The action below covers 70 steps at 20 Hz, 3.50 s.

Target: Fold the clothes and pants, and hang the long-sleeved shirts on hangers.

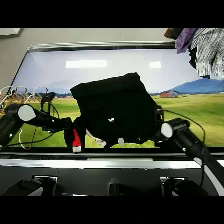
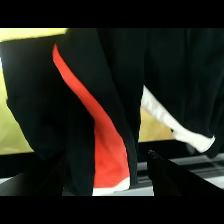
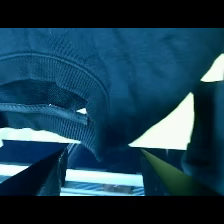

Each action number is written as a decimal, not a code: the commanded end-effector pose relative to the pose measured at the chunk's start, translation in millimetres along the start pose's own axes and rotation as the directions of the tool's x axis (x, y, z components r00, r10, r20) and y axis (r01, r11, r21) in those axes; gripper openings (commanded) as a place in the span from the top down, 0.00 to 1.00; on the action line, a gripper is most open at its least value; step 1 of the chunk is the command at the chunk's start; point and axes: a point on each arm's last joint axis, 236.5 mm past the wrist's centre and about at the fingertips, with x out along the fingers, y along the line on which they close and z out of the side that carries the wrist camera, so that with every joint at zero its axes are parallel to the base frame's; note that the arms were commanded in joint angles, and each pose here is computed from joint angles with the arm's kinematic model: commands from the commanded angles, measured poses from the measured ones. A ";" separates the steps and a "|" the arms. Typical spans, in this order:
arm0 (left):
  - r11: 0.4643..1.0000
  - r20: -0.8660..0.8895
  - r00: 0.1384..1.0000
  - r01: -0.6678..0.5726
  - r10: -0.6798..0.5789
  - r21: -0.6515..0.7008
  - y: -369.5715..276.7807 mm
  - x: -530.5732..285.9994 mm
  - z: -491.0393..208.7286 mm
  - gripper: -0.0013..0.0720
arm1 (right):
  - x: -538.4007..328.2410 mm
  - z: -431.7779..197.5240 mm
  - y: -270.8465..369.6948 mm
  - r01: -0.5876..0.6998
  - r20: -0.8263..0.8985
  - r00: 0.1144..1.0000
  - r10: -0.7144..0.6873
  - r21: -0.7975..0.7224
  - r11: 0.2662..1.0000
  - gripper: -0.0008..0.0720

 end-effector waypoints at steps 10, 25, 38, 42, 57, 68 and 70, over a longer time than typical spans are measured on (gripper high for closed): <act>0.990 -0.064 0.998 0.009 0.000 0.139 -24.3 8.6 -29.7 0.20 | 26.1 -9.9 -14.7 0.117 -0.033 0.993 -0.115 0.050 0.992 0.93; 0.910 -0.094 0.996 0.033 0.007 0.414 -143.1 124.0 -105.9 0.20 | -24.9 -40.1 -9.0 0.095 -0.111 0.990 -0.083 0.107 0.990 0.93; 0.945 -0.096 0.995 0.002 0.031 0.328 -138.5 147.6 -102.0 0.93 | -27.6 -50.0 0.3 0.066 -0.155 0.987 -0.046 0.127 0.990 0.93; 0.946 -0.100 0.994 0.004 0.030 0.323 -147.8 120.7 -89.4 0.93 | -52.8 -37.4 -11.9 0.130 -0.120 0.986 -0.118 0.091 0.987 0.93; 0.885 -0.141 0.910 0.413 -0.390 0.214 -235.3 -52.8 -167.4 0.93 | -232.7 101.7 33.2 0.045 0.410 0.912 -0.026 -0.037 0.998 0.93; 0.928 -0.223 0.902 0.370 -0.369 -0.040 -262.5 81.5 -136.5 0.93 | -58.2 119.8 15.7 0.128 0.266 0.951 -0.159 0.129 0.983 0.92; 0.938 -0.221 0.912 0.340 -0.347 -0.069 -253.4 95.0 -126.7 0.93 | -41.0 115.4 17.9 0.131 0.220 0.962 -0.159 0.140 0.982 0.77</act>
